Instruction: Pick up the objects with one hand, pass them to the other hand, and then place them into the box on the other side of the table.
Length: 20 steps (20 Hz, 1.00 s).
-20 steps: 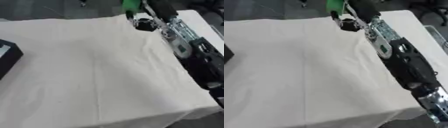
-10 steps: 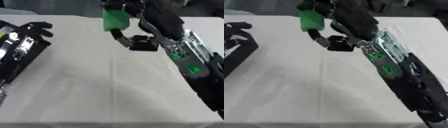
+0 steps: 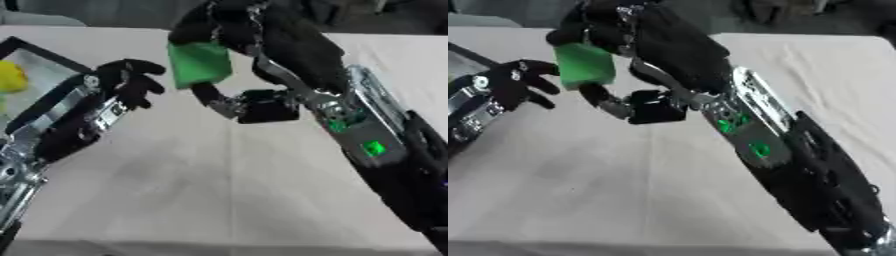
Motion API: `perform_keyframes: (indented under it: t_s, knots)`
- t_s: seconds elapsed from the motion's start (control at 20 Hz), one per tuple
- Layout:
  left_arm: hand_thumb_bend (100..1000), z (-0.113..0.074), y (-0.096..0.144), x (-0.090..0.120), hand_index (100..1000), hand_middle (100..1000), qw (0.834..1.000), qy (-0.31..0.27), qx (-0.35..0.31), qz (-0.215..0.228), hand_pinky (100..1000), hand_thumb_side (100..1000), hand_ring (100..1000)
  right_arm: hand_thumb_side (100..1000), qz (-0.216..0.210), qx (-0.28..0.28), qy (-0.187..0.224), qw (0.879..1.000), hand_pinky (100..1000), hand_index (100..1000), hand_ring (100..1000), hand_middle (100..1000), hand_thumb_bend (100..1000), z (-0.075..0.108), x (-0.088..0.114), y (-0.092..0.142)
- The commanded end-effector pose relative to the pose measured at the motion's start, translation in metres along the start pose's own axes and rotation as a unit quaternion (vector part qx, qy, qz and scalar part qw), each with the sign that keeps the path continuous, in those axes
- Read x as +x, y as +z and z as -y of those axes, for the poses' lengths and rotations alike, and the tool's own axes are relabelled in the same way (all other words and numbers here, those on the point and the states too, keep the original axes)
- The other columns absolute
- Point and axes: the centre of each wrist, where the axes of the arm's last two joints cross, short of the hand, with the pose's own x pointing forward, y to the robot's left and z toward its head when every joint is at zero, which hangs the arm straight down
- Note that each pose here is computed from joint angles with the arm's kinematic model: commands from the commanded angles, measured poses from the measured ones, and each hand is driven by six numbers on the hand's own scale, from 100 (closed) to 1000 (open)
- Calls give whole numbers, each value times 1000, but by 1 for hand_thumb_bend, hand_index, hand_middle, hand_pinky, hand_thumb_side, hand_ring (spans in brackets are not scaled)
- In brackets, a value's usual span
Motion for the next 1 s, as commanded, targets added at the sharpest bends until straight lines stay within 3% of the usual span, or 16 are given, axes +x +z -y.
perform_keyframes:
  t_s: [0.05,0.25,0.5,1.0]
  knots:
    - [289,-2,-3,10,714,824,1000,1,-25,9,718,862,1000,100,22,-6,6,1000,784,512,624,396,241,6,3,-7]
    - [351,1,-8,14,711,826,998,13,-62,21,720,850,1000,100,36,-6,8,999,782,510,622,393,240,4,6,-10]
    - [410,2,-9,15,705,830,992,68,-94,45,724,858,1000,100,37,-6,6,999,779,508,616,391,246,1,6,-9]
    - [613,3,-7,12,719,858,982,149,-107,38,745,988,1000,100,39,-3,3,999,779,508,616,391,237,-1,7,-9]
